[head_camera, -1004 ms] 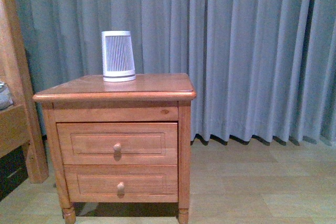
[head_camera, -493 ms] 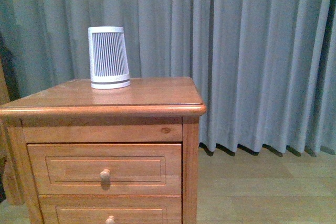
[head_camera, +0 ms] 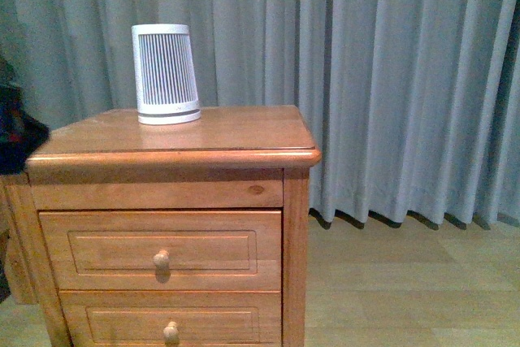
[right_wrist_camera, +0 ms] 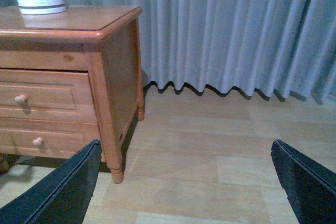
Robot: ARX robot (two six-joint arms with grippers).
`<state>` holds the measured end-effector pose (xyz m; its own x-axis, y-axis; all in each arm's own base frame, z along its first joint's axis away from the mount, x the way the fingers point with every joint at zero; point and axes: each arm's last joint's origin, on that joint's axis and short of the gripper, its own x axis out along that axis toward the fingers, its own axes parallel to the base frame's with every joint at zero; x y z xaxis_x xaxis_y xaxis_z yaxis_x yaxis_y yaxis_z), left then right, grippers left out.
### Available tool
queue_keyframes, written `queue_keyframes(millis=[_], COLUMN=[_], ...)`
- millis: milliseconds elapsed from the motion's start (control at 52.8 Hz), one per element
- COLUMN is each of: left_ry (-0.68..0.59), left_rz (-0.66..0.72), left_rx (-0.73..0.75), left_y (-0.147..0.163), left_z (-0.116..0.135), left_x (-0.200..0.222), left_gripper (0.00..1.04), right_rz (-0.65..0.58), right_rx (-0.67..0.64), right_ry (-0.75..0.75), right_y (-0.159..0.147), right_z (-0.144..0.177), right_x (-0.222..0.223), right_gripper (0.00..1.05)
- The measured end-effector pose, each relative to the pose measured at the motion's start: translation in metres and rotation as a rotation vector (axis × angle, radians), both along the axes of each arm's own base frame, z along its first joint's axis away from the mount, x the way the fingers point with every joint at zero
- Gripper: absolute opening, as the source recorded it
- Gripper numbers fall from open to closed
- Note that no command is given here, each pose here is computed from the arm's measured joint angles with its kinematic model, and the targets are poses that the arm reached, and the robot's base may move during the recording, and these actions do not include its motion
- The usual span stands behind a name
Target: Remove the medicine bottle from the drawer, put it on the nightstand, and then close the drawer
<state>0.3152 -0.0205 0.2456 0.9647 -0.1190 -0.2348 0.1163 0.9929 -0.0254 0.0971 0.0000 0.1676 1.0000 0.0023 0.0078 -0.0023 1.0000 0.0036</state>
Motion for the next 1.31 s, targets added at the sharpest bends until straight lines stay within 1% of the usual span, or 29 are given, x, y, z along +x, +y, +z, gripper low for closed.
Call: queue_keyframes(millis=[133,227,360,417,530,796,1099,1307], left_ry=[0.107,0.185,0.242,0.252,0.249,0.223,0.254,0.247], left_rz=[-0.016,-0.016,-0.007,0.001,0.002,0.02,0.05,0.052], left_rx=[0.018,0.036,0.048,0.053,0.046,0.002,0.0,0.016], left_y=[-0.02,-0.033,-0.044,-0.048,-0.057,-0.071,-0.073,-0.074], left_z=[-0.039,-0.076,-0.109,-0.118,-0.128,-0.139,-0.166,-0.172], left_x=[0.037,0.066,0.092,0.101,0.119,0.146,0.157,0.163], left_gripper=[0.98,0.98,0.98,0.98,0.98,0.98,0.98,0.98], right_rz=[0.0,0.0,0.0,0.0,0.0,0.0,0.0,0.0], right_rx=[0.0,0.0,0.0,0.0,0.0,0.0,0.0,0.0], right_ry=[0.0,0.0,0.0,0.0,0.0,0.0,0.0,0.0], right_y=[0.0,0.0,0.0,0.0,0.0,0.0,0.0,0.0], right_z=[0.0,0.0,0.0,0.0,0.0,0.0,0.0,0.0], right_x=[0.0,0.0,0.0,0.0,0.0,0.0,0.0,0.0], right_gripper=[0.98,0.98,0.98,0.98,0.98,0.98,0.98,0.98])
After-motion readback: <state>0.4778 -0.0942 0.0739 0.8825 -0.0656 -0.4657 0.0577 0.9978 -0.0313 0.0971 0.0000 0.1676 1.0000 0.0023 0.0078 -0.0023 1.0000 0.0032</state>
